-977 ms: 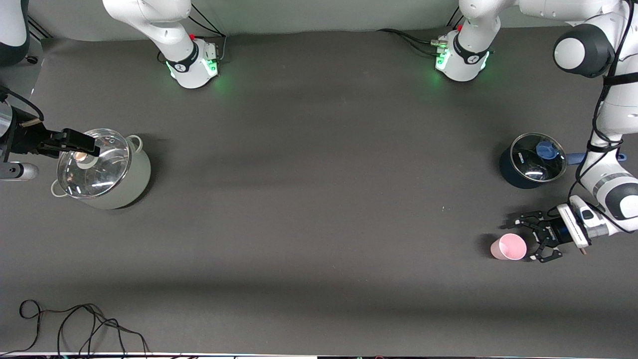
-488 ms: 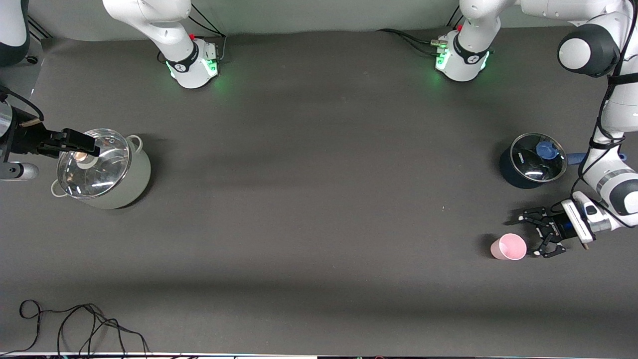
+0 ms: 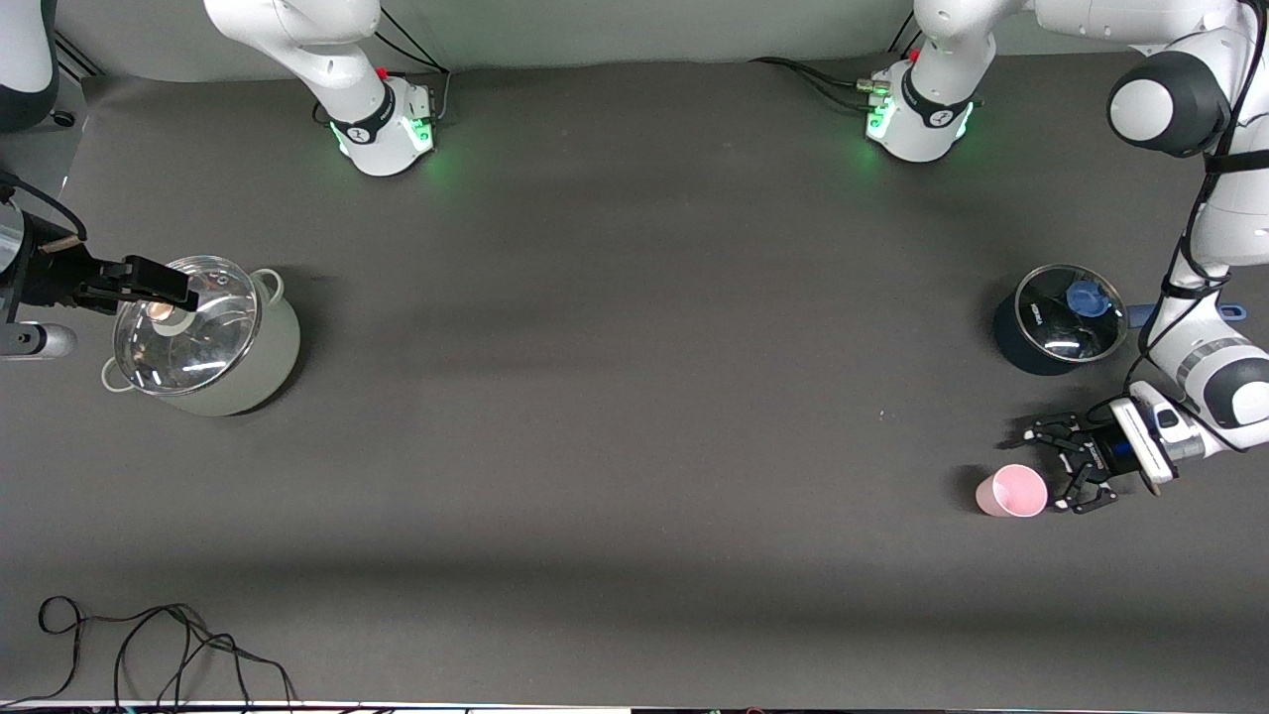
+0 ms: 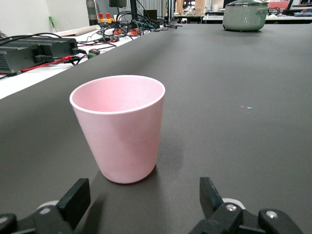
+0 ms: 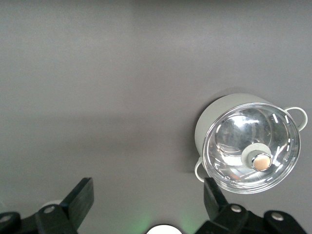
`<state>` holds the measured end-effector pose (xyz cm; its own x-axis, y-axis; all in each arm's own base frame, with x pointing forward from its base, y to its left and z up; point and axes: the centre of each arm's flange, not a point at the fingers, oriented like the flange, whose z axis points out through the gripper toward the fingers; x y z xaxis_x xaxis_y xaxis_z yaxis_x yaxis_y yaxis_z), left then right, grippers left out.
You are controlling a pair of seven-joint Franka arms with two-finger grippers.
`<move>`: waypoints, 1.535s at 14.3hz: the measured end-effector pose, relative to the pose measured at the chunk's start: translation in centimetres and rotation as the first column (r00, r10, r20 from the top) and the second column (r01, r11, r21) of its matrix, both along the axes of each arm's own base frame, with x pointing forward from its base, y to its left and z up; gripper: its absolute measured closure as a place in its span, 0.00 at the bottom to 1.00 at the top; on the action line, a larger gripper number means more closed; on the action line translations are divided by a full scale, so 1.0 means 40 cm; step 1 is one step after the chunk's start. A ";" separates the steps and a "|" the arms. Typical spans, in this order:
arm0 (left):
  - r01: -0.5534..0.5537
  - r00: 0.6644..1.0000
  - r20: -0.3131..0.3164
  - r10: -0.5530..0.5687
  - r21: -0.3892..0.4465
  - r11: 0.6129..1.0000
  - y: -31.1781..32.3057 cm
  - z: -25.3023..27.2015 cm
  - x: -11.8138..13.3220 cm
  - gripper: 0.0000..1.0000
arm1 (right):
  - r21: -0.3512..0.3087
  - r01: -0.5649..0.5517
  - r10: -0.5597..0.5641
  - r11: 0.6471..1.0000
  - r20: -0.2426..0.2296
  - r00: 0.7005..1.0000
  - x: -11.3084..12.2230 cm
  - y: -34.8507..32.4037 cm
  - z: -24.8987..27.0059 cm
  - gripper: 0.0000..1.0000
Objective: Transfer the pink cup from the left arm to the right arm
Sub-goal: 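Close the left gripper on the pink cup and lift it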
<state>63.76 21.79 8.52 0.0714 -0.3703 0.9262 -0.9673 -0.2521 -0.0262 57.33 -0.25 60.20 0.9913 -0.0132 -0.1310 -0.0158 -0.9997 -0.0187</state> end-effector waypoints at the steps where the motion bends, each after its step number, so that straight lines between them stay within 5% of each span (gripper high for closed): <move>1: 0.001 1.000 0.001 -0.001 -0.004 1.000 -0.008 0.000 0.003 0.00 | 0.000 0.000 0.000 1.000 0.000 1.000 0.000 0.000 0.000 0.00; 19: -0.049 0.999 0.017 0.049 -0.020 0.999 -0.083 -0.016 0.045 0.00 | 0.000 0.001 -0.001 1.000 0.000 1.000 0.000 -0.001 0.000 0.00; 22: -0.052 0.998 0.019 0.053 -0.023 0.998 -0.084 -0.015 0.047 0.11 | 0.000 0.001 -0.001 1.000 0.000 1.000 0.000 -0.001 0.000 0.00</move>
<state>65.63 18.41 7.93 0.0719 -0.3457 0.9356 -0.9521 -0.3034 -0.0389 57.33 -0.30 60.20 0.9913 -0.0141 -0.1311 -0.0167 -0.9997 -0.0187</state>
